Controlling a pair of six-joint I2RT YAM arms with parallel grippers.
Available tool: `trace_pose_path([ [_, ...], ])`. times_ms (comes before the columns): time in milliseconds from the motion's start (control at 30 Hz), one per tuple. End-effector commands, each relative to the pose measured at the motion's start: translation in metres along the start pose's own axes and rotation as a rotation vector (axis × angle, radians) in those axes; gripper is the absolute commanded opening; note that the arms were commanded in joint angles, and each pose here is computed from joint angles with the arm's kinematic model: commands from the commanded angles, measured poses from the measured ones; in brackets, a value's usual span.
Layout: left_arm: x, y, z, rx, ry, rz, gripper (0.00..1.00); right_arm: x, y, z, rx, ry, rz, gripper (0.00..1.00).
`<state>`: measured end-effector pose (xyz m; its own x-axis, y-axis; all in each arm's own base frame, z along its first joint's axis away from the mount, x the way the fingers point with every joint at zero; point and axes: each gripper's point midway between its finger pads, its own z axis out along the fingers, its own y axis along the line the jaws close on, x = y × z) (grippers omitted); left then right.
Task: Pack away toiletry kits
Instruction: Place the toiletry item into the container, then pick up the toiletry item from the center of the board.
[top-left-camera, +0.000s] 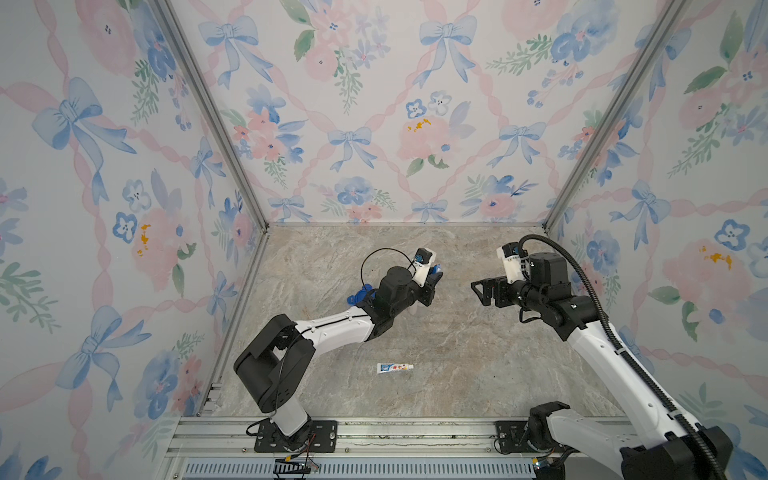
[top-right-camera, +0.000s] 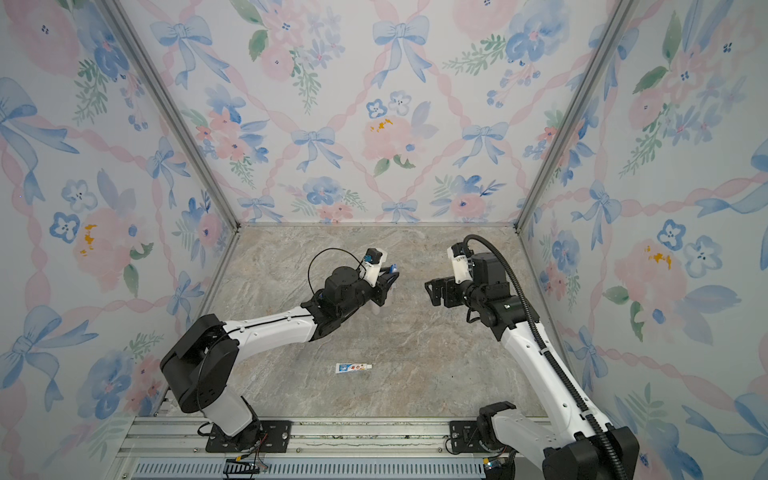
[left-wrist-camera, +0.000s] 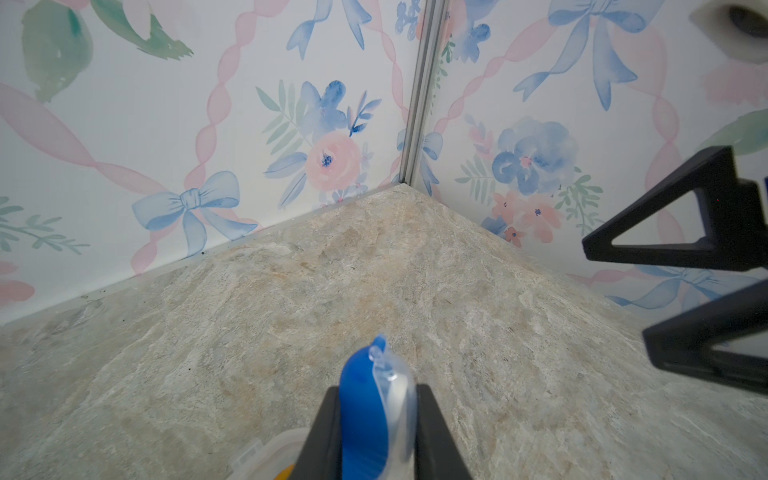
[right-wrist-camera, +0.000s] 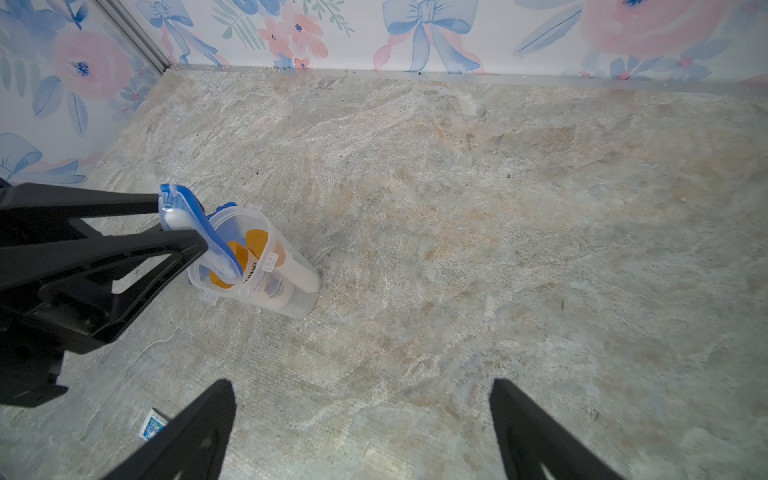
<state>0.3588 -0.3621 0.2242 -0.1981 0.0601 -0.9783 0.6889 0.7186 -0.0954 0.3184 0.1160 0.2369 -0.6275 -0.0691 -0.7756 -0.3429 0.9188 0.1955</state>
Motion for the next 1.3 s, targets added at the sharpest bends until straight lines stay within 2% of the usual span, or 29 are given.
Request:
trace_pose_path([
  [0, 0.012, 0.002, 0.003, -0.01, 0.004, 0.023, 0.18, -0.007, 0.002, -0.008, -0.007, -0.023, -0.008, 0.97],
  [100, 0.016, 0.003, 0.001, -0.009, 0.013, 0.019, 0.21, -0.009, 0.001, -0.01, 0.001, -0.033, -0.011, 0.97],
  [233, 0.017, 0.002, -0.002, -0.006, 0.014, 0.026, 0.3, -0.013, 0.0, -0.014, 0.012, -0.048, -0.018, 0.97],
  [300, 0.013, 0.003, -0.004, -0.014, 0.006, 0.035, 0.37, -0.015, 0.0, -0.017, 0.017, -0.057, -0.021, 0.97],
  [367, 0.008, 0.004, -0.008, -0.018, -0.007, 0.042, 0.51, -0.016, 0.0, -0.019, 0.02, -0.063, -0.024, 0.97],
  [467, -0.005, 0.003, -0.016, -0.014, -0.034, 0.05, 0.63, -0.018, 0.0, -0.023, 0.025, -0.07, -0.027, 0.97],
  [600, -0.035, 0.0, -0.036, -0.015, -0.056, 0.106, 0.7, -0.02, 0.0, -0.025, 0.029, -0.081, -0.027, 0.97],
  [633, -0.04, -0.001, -0.043, -0.01, -0.034, 0.131, 0.72, -0.02, 0.0, -0.025, 0.026, -0.082, -0.023, 0.97],
  [767, -0.041, -0.001, -0.079, -0.019, 0.154, 0.196, 0.86, -0.014, 0.007, -0.015, -0.017, -0.072, -0.002, 0.97],
  [867, -0.017, 0.001, -0.114, -0.018, 0.358, 0.169, 0.95, -0.007, 0.015, -0.001, -0.056, -0.073, 0.0, 0.97],
  [967, 0.02, -0.01, -0.15, 0.037, 0.538, 0.135, 0.97, -0.002, 0.027, 0.012, -0.104, -0.075, -0.001, 0.97],
  [1133, 0.12, -0.046, -0.182, 0.163, 0.858, 0.094, 0.95, 0.007, 0.035, 0.017, -0.131, -0.058, -0.036, 0.97],
  [1200, 0.134, -0.062, -0.182, 0.164, 0.889, 0.099, 0.97, 0.013, 0.033, 0.014, -0.125, -0.06, -0.031, 0.97],
  [1267, 0.143, -0.059, -0.179, 0.117, 0.914, 0.095, 0.98, 0.019, 0.03, 0.012, -0.125, -0.066, -0.015, 0.97],
])
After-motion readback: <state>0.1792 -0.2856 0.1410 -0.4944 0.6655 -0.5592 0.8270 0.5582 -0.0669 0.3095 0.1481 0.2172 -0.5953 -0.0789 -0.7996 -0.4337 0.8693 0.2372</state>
